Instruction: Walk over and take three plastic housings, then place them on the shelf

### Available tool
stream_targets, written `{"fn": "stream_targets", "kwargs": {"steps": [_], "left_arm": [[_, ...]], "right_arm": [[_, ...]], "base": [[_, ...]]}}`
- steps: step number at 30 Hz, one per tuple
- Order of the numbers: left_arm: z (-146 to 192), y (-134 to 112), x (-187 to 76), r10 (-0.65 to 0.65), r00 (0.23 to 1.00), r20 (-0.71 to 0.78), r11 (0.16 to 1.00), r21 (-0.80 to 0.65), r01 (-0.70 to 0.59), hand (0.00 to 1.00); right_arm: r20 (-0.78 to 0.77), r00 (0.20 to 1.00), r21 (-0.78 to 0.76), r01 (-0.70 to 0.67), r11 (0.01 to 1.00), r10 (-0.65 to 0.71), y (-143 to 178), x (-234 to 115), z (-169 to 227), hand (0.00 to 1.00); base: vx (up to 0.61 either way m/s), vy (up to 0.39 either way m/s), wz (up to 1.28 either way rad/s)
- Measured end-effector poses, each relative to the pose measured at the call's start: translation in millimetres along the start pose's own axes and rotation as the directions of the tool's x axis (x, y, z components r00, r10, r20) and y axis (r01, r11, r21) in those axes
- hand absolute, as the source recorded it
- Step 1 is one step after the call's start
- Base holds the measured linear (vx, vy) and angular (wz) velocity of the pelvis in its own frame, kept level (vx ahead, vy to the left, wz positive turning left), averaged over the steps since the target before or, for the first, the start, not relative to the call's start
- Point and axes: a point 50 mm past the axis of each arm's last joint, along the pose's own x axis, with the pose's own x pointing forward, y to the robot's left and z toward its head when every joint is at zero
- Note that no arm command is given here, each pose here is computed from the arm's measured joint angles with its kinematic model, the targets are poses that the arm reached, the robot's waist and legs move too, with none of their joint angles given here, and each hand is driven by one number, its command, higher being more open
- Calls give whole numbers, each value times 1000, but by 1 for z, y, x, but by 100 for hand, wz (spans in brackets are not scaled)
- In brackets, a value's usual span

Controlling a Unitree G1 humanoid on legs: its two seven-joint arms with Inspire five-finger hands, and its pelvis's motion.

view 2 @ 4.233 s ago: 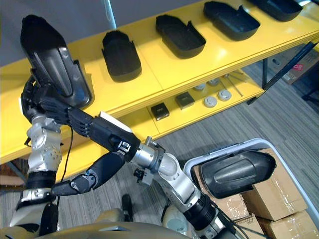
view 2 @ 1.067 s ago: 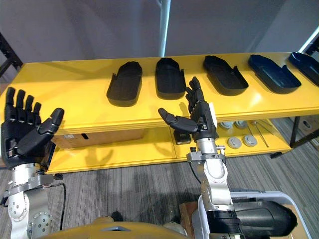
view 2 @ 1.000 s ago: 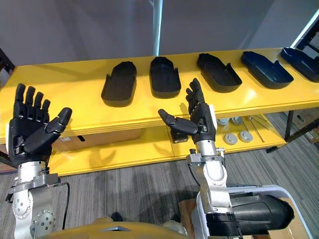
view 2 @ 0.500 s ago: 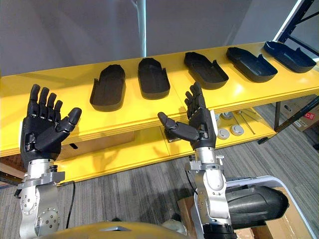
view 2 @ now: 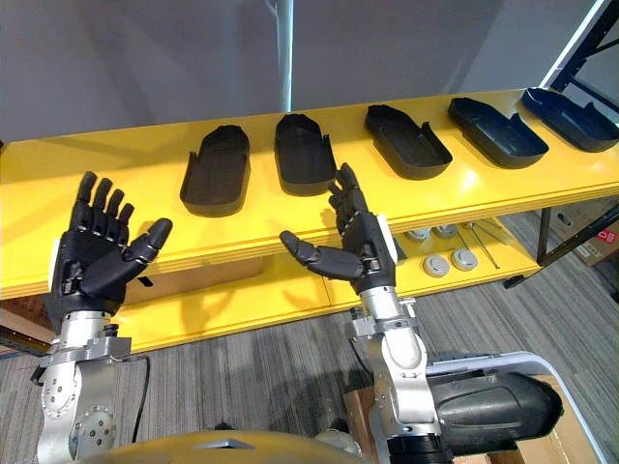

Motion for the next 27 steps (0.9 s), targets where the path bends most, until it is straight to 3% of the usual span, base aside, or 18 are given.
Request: {"fn": "stream_targets", "kwargs": {"steps": [4, 8, 9, 10, 19, 27], "left_arm": [[-25, -6, -3, -128, 973, -192, 991, 22, 135, 100], [-40, -9, -8, -145, 950, -278, 988, 0, 151, 100], [-41, -9, -8, -143, 950, -279, 989, 0, 149, 100], [-40, -10, -7, -49, 967, -250, 997, 42, 61, 100], [-39, -13, -7, -63, 971, -232, 997, 35, 73, 100], [-22, -20, -2, -108, 989, -105, 992, 50, 114, 100]], "right_arm": [[-46, 998, 15, -39, 999, 40, 8, 0, -6, 100], [-77, 996, 30, -50, 998, 53, 12, -5, -11, 100], [-83, 995, 30, -48, 998, 50, 11, -7, -12, 100], [-97, 993, 81, -58, 995, 66, 18, -10, -15, 100], [-92, 994, 80, -45, 996, 52, 16, -10, -15, 100], [-83, 995, 105, 64, 992, -55, -5, -23, -13, 100]], "base": [[-3, 1, -1], [-8, -3, -8], [-4, -5, -7], [0, 0, 0], [-4, -2, -2], [-89, 14, -20]]}}
